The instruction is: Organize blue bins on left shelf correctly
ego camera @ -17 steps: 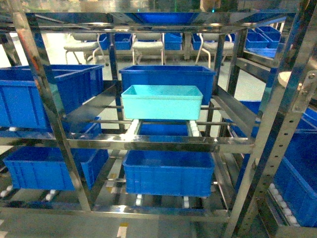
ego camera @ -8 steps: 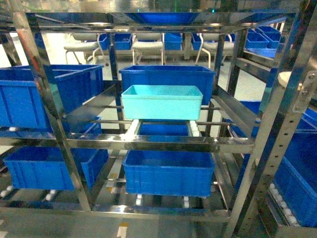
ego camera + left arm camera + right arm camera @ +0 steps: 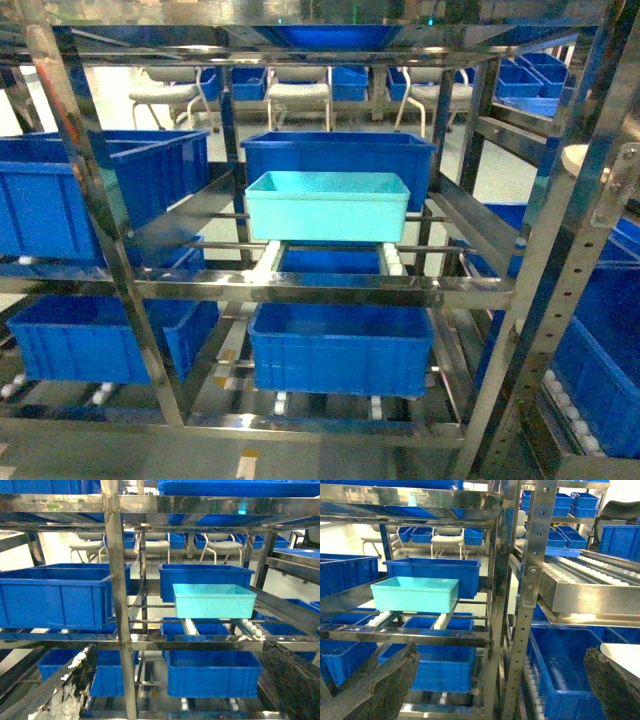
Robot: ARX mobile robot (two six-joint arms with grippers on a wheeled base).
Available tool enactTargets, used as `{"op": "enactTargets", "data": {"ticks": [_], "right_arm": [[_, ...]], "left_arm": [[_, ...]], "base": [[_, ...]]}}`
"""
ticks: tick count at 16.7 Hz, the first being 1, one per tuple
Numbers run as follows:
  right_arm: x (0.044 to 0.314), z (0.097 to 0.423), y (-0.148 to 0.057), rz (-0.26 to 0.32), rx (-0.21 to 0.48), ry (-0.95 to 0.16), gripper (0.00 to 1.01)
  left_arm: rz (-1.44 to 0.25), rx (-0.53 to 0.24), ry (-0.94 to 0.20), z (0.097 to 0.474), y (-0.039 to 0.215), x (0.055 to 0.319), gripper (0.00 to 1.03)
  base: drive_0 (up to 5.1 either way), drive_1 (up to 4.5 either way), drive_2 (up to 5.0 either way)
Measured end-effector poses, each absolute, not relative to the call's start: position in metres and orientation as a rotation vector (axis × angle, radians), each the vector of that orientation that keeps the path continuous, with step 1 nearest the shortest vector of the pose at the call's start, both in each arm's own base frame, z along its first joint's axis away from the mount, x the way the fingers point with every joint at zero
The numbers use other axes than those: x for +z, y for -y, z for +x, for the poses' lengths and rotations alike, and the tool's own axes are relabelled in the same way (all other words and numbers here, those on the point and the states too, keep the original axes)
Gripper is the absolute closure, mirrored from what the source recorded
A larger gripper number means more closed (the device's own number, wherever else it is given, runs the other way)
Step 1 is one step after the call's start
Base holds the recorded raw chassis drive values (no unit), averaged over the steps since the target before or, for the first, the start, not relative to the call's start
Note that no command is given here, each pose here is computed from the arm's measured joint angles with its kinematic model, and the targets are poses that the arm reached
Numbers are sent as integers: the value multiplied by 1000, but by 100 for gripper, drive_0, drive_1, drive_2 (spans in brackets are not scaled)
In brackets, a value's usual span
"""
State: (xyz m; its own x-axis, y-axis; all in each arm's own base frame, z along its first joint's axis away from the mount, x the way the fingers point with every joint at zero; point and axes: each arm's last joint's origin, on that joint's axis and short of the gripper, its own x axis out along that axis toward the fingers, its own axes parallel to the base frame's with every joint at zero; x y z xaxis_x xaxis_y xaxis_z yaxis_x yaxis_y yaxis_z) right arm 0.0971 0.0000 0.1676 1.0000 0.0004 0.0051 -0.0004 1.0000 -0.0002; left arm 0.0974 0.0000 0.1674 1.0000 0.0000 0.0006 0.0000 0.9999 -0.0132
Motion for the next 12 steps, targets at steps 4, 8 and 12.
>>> {"op": "enactTargets", "data": {"ticks": [4,8,12], "right_arm": [[168,97,0,0,0,5,3],[168,97,0,0,0,5,3],[168,97,0,0,1,5,3]], "left_arm": [[-13,0,1,97,0,167,5],[-13,0,1,97,0,167,5],[-13,0,1,97,0,167,5]], "base": [[0,0,0],[0,0,0],[0,0,0]]}}
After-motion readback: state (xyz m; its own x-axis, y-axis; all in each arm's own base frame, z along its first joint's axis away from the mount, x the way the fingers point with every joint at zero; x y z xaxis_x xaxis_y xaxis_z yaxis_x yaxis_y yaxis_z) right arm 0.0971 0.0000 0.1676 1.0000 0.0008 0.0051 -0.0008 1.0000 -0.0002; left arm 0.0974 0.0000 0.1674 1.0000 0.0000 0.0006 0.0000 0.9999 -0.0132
